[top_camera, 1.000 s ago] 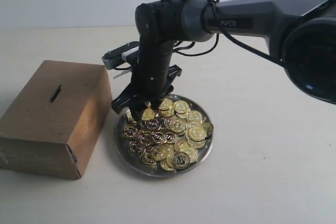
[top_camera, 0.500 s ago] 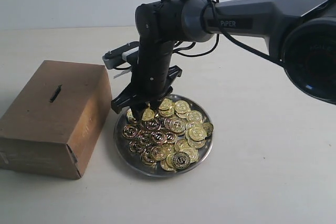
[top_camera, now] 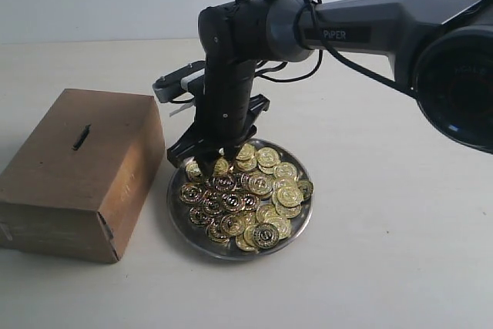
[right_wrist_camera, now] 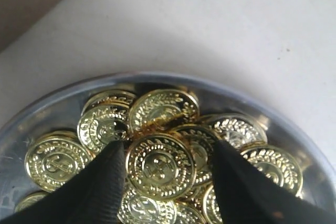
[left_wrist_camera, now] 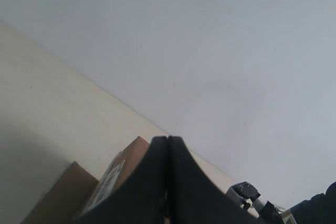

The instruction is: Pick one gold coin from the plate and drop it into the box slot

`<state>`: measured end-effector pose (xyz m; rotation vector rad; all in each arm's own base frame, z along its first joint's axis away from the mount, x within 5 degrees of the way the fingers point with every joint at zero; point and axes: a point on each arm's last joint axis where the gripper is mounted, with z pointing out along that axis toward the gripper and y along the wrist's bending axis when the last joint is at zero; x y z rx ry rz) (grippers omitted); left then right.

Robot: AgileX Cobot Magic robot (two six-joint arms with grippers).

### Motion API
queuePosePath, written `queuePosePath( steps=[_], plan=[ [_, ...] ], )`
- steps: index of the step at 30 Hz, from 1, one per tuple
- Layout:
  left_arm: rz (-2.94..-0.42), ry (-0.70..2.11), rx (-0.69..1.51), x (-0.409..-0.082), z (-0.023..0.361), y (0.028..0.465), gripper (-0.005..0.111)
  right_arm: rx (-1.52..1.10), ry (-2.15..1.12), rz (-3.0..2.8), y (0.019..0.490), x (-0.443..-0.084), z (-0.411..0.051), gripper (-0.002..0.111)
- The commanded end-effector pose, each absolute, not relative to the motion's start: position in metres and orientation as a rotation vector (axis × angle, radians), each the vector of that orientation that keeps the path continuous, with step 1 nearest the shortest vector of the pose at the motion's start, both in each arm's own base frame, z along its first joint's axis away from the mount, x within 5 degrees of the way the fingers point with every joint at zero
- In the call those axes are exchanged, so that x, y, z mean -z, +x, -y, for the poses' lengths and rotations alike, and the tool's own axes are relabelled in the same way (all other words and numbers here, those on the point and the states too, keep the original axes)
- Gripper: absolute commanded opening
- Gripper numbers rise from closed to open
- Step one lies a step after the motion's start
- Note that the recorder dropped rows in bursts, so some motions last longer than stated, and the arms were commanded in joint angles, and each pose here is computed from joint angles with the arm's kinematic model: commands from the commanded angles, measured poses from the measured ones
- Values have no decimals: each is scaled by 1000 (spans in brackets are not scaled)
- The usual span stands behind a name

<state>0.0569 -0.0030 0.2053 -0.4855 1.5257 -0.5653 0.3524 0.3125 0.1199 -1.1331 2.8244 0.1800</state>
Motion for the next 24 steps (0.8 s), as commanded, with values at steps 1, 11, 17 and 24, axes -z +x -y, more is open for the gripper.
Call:
queuePosePath(
  steps=[1,11,17,24],
  plan=[
    [-1515,-477,571,-206,3,56,0,-88,-1183,-2773,348,-122,-320,49],
    [-1515,-477,571,-206,3,56,0,-89,-1184,-2760,348,-122,-322,49],
    [-1515,-477,571,-206,3,56,0,-100,-1173,-2767,348,-122,-322,49],
    [-1515,-477,571,-206,3,56,0,-95,-1158,-2778,348,-120,-322,49]
  ],
)
